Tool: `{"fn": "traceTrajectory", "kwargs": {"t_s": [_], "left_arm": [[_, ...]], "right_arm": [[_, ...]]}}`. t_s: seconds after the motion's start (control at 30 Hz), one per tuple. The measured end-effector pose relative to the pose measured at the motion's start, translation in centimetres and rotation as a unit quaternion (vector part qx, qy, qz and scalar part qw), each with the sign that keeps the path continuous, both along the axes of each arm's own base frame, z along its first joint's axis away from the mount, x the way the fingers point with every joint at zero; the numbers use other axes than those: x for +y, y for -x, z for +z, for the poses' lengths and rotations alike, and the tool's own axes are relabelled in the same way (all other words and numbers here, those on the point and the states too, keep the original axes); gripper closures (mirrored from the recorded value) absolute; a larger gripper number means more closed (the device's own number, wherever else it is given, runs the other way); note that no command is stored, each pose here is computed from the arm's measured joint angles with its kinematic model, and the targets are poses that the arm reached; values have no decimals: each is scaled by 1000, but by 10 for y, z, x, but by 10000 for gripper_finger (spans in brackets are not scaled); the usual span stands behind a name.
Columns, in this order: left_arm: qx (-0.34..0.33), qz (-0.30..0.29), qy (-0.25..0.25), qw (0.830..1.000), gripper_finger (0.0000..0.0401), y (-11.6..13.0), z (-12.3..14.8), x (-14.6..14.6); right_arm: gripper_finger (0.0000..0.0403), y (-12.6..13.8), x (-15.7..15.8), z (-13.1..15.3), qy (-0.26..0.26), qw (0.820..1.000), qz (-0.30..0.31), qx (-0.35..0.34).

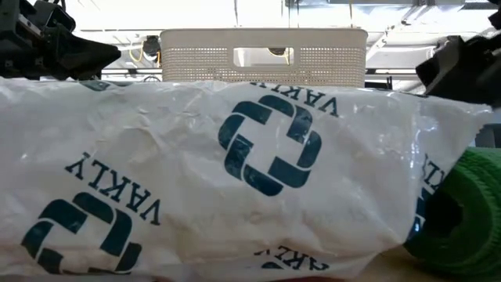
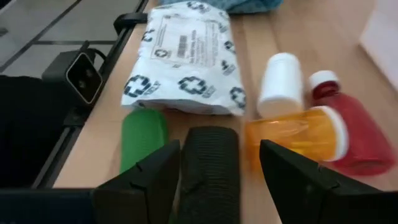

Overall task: Pick & place medical supplies in basket/bin
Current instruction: Put the black bandage into the bin

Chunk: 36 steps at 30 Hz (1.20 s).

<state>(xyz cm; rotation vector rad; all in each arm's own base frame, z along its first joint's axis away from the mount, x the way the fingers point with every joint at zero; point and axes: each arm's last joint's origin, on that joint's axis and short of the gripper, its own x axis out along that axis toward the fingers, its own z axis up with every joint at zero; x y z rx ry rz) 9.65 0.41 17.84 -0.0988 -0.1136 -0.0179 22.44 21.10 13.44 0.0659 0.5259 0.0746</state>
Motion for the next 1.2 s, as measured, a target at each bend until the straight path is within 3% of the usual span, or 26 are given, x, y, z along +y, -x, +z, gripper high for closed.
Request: {"fn": "traceTrajectory", "kwargs": {"t_s": [0.27,0.73,1.2], "left_arm": [[0,1,-11,1000,361,0,0,0],[1,0,3,1000,361,0,0,0],[4,0,2,1000,361,0,-1,0]], "right_arm": [[188,-5,1,-23,-7,999,-6,50],[193,-1,0,-29,-29,994,6,103],[317,-1,-4,-20,40,995,44,82]]}}
